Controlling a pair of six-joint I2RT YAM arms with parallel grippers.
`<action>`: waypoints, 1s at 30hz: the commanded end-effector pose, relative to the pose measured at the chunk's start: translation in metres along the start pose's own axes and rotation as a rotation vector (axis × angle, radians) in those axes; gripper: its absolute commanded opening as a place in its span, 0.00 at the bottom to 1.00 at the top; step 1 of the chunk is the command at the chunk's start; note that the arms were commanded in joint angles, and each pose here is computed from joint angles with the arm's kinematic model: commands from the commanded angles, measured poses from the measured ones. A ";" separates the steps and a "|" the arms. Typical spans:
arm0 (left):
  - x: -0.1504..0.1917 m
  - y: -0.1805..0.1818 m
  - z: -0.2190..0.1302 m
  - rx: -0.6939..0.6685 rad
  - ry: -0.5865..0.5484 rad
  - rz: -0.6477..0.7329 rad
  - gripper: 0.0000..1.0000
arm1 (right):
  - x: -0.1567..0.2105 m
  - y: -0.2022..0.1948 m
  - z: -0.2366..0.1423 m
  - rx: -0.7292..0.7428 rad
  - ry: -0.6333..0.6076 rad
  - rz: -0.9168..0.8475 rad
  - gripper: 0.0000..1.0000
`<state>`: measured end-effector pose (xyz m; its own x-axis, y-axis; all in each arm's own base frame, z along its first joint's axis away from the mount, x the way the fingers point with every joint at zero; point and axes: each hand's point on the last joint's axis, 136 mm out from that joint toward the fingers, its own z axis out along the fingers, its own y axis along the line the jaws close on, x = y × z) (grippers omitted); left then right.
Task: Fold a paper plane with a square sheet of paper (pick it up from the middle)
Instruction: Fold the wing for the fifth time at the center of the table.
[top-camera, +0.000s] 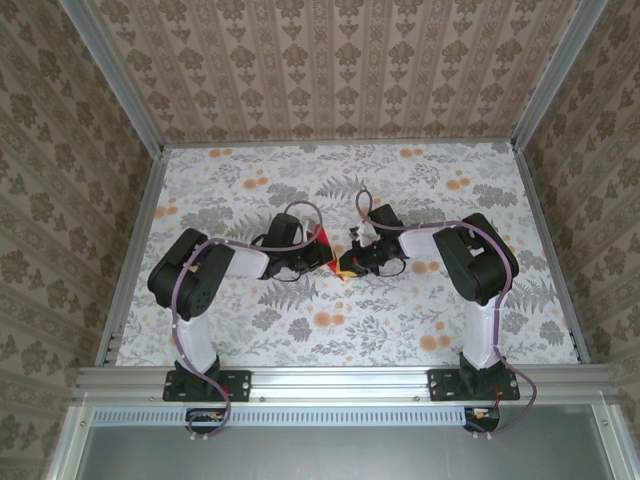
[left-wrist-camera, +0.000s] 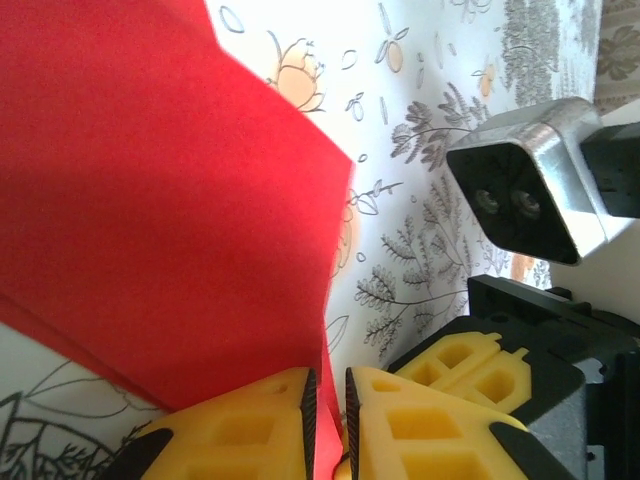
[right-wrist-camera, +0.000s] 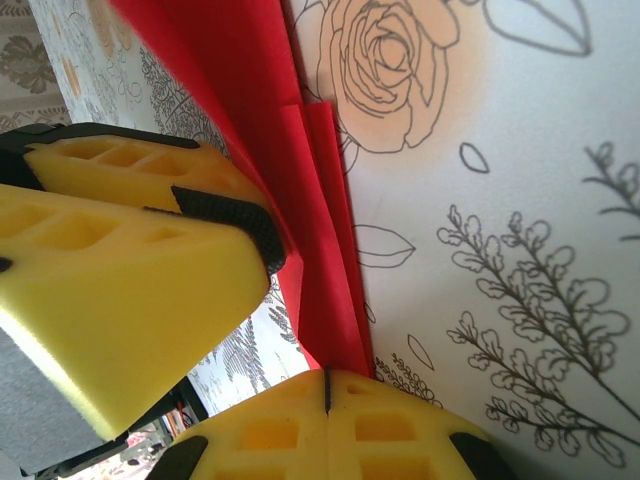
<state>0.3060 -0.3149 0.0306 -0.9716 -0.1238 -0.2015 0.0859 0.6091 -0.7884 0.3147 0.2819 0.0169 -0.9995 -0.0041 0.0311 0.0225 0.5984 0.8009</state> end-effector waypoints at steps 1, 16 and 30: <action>0.004 0.020 0.004 -0.107 0.018 -0.059 0.18 | 0.006 -0.006 -0.001 0.013 0.025 0.022 0.01; 0.014 0.054 0.007 -0.278 0.073 -0.230 0.16 | 0.006 0.018 -0.023 0.177 -0.085 -0.309 0.19; 0.020 0.066 0.006 -0.330 0.101 -0.280 0.15 | 0.007 0.003 0.001 0.330 -0.044 -0.335 0.09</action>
<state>0.3137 -0.3133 0.0209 -0.9797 -0.1969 -0.0384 -0.1093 0.6844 -0.7209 0.3001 0.2929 0.0250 -0.9481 -0.2148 -0.2345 -0.3140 0.7491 0.5833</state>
